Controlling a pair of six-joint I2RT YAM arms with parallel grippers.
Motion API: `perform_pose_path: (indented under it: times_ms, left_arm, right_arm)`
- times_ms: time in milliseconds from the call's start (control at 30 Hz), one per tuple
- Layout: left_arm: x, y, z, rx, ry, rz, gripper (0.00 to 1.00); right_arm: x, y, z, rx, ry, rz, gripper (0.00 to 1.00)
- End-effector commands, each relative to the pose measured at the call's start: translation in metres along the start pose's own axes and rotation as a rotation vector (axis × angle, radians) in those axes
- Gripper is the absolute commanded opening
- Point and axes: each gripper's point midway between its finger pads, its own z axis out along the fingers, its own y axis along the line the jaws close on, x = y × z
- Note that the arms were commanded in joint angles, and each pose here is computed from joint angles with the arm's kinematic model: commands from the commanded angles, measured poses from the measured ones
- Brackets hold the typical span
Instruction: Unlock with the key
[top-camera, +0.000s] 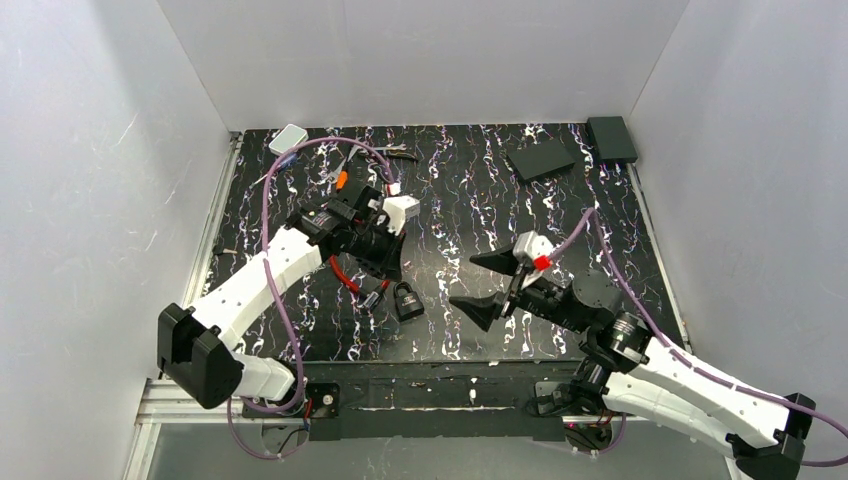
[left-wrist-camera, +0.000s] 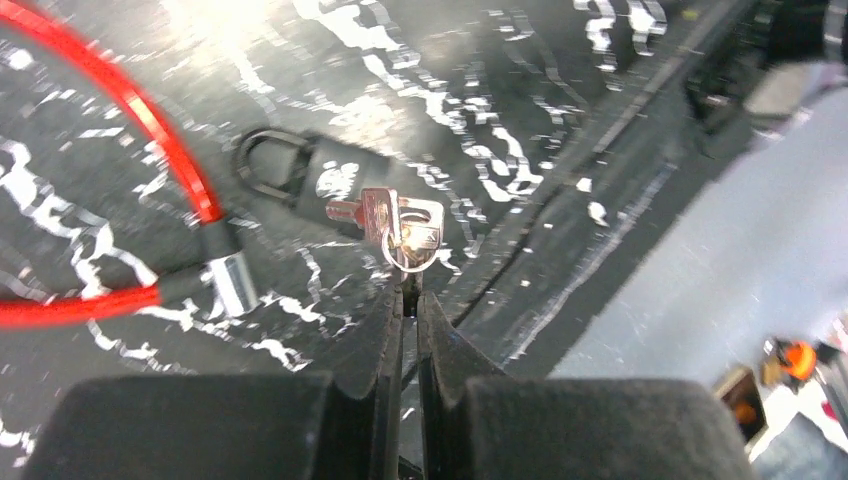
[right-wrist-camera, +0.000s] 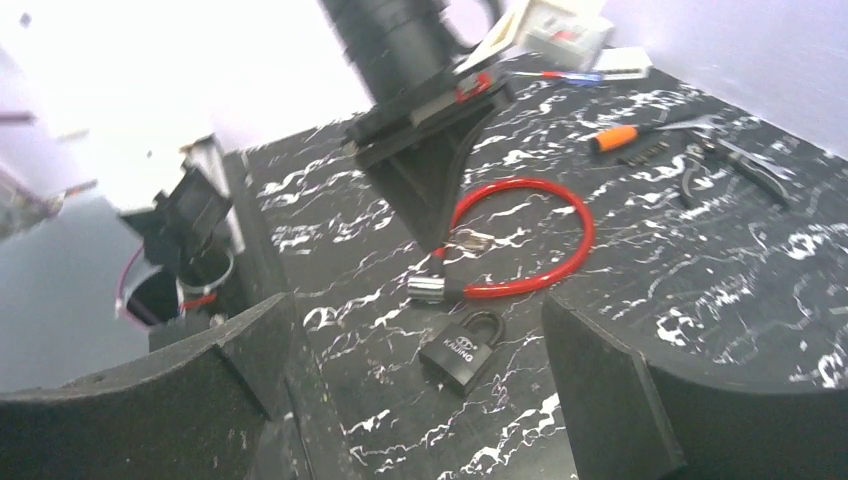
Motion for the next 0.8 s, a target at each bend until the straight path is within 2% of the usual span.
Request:
perform_pose_path:
  times_ms: [0, 100, 333, 433, 767]
  left_arm:
    - [-0.008, -0.058, -0.027, 0.303, -0.052, 0.134, 0.00]
    - [-0.002, -0.081, -0.037, 0.443, -0.078, 0.154, 0.00]
    - [0.007, -0.101, -0.043, 0.573, -0.109, 0.166, 0.00]
    - [0.012, -0.099, -0.038, 0.549, -0.105, 0.167, 0.00]
    - [0.021, -0.106, -0.028, 0.560, -0.059, 0.183, 0.00]
  right_arm:
    - [-0.002, 0.034, 0.005, -0.228, -0.045, -0.155, 1.00]
    - [0.008, 0.035, 0.007, -0.263, -0.015, -0.240, 0.96]
    - [0.015, 0.034, 0.012, -0.317, -0.027, -0.445, 0.96]
    - [0.017, 0.034, 0.020, -0.327, -0.010, -0.456, 0.95]
    - [0.033, 0.046, 0.037, -0.448, 0.047, -0.519, 0.81]
